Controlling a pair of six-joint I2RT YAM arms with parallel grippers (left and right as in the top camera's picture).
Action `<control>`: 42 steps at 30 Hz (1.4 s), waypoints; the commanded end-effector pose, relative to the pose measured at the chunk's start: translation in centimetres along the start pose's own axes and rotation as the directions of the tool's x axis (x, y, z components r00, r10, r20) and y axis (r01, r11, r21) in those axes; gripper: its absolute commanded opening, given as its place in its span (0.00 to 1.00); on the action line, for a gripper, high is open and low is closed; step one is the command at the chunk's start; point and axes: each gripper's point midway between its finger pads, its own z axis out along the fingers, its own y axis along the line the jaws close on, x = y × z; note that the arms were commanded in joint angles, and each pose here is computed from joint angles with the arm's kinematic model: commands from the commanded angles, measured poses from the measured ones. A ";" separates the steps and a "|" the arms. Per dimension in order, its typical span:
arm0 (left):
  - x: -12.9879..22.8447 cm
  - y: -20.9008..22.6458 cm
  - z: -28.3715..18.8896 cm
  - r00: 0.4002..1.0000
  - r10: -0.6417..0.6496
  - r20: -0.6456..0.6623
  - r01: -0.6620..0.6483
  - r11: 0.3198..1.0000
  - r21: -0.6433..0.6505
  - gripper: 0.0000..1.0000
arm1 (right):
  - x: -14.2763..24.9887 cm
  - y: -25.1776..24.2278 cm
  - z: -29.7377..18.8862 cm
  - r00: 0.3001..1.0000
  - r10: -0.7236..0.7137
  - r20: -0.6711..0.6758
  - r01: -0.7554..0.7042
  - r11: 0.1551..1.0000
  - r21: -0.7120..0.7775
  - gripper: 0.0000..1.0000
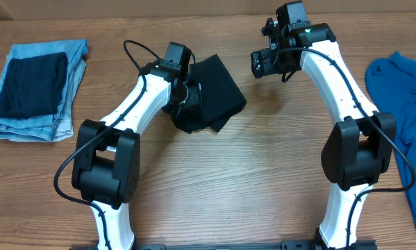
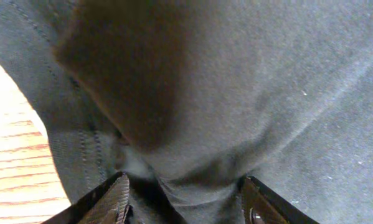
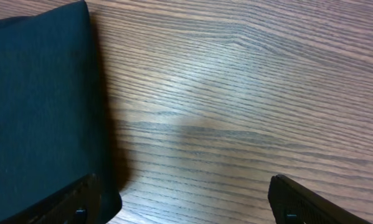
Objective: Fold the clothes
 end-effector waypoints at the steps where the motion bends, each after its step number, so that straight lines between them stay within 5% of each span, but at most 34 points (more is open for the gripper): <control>1: -0.8 -0.1 -0.4 0.999 0.005 0.042 -0.005 1.000 -0.004 0.63 | -1.0 0.2 -1.6 0.999 -0.015 0.043 0.015 1.000 0.006 0.90; 4: -0.8 -0.1 0.2 0.999 -0.011 0.051 0.010 1.000 0.011 0.62 | -0.9 0.2 -1.6 0.999 -0.015 0.041 0.014 1.000 0.006 0.90; 9: -1.6 -2.5 0.0 0.998 0.001 0.070 -0.010 0.991 0.134 0.47 | -0.8 0.2 -1.6 0.999 -0.014 0.039 0.014 1.000 0.006 0.90; 16: -1.4 -1.7 0.1 0.998 -0.002 0.070 -0.005 0.996 0.091 0.61 | -0.8 0.2 -1.6 0.999 -0.014 0.036 0.014 1.000 0.006 0.90; 29: -0.7 -0.3 1.1 0.997 -0.029 0.069 0.026 0.999 0.040 0.59 | -0.7 0.2 -1.6 0.999 -0.014 0.034 0.014 1.000 0.006 0.91; 31: -0.7 -0.7 1.1 0.997 -0.037 0.068 0.033 0.998 0.060 0.51 | -0.7 0.2 -1.6 0.999 -0.014 0.034 0.014 1.000 0.006 0.91; 35: -1.2 -3.0 0.6 0.997 -0.034 0.065 0.021 0.984 0.178 0.18 | -0.7 0.2 -1.6 0.999 -0.014 0.033 0.013 1.000 0.006 0.91; 42: -3.1 -5.2 -2.3 0.994 -0.022 0.111 -0.006 0.969 0.248 0.04 | -0.7 0.2 -1.6 0.999 -0.014 0.033 0.013 1.000 0.006 0.91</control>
